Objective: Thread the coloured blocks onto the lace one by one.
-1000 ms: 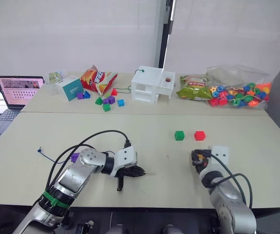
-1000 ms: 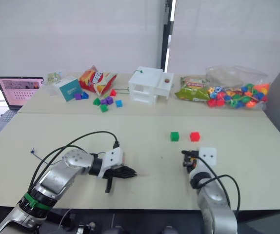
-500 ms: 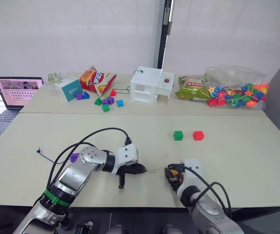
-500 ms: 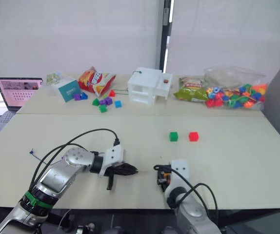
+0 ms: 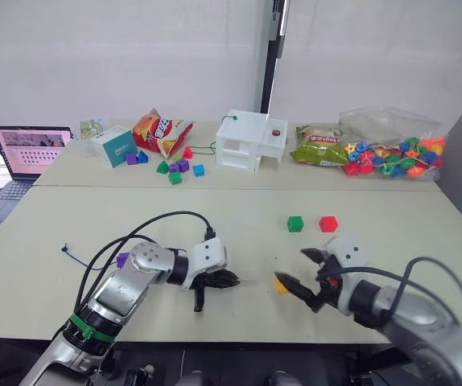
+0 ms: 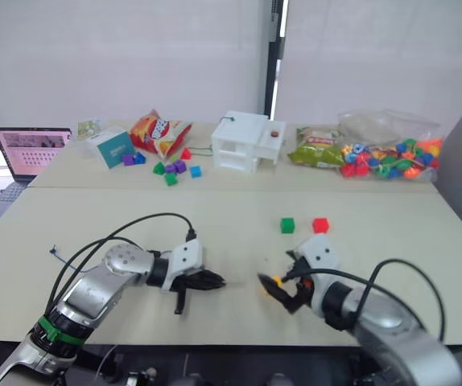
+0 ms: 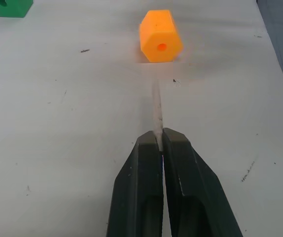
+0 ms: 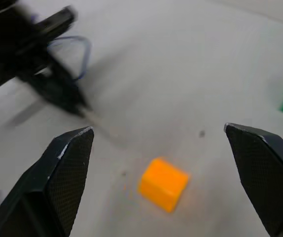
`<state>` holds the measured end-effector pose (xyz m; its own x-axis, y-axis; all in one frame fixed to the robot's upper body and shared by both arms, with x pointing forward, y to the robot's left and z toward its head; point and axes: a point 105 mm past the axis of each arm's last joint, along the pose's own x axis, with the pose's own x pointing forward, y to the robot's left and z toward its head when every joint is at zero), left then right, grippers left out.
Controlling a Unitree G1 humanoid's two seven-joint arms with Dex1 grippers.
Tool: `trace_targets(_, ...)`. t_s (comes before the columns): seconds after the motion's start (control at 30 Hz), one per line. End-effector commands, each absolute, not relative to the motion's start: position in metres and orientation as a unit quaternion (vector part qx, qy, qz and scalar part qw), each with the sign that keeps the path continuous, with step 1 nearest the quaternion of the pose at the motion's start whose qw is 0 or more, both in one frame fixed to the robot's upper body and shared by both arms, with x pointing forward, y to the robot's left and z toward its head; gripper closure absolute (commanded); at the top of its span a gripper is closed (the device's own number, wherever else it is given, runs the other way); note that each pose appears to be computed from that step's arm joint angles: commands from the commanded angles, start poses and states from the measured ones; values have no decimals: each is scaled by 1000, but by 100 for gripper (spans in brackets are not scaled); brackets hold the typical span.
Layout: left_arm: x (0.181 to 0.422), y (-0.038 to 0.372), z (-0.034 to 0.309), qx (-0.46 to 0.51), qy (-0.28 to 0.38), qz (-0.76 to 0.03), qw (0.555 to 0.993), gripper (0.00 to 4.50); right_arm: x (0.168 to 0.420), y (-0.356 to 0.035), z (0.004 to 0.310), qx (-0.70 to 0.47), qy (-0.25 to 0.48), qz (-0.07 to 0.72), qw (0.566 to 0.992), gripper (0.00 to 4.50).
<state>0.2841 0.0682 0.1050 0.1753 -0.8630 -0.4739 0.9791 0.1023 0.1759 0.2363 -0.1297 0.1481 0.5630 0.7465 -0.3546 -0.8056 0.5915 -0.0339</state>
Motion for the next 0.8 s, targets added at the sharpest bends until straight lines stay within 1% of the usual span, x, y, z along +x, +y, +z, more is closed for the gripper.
trace_targets(0.03, 279, 62, 119, 225, 107, -637, 730, 450, 236, -133, 151, -149, 165, 544, 809, 4)
trace_targets(0.07, 278, 62, 121, 224, 109, -637, 730, 450, 243, -137, 146, -200, 169, 566, 782, 4)
trace_targets(0.13, 278, 61, 122, 222, 115, -635, 731, 450, 252, -140, 136, -261, 174, 596, 739, 4)
trace_targets(0.27, 275, 60, 119, 227, 124, -636, 727, 450, 274, -143, 123, -317, 162, 618, 701, 4)
trace_targets(0.33, 272, 60, 116, 229, 130, -636, 725, 450, 280, -145, 118, -340, 160, 629, 680, 4)
trace_targets(0.4, 271, 59, 115, 231, 134, -635, 725, 450, 283, -143, 115, -340, 156, 639, 673, 4)
trace_targets(0.53, 272, 58, 115, 235, 142, -629, 727, 450, 288, -140, 108, -328, 152, 645, 673, 4)
trace_targets(0.63, 272, 54, 117, 233, 141, -631, 727, 450, 290, -137, 105, -312, 147, 644, 683, 86)
trace_targets(0.8, 273, 45, 119, 235, 139, -633, 724, 450, 295, -141, 98, -308, 146, 627, 701, 262)
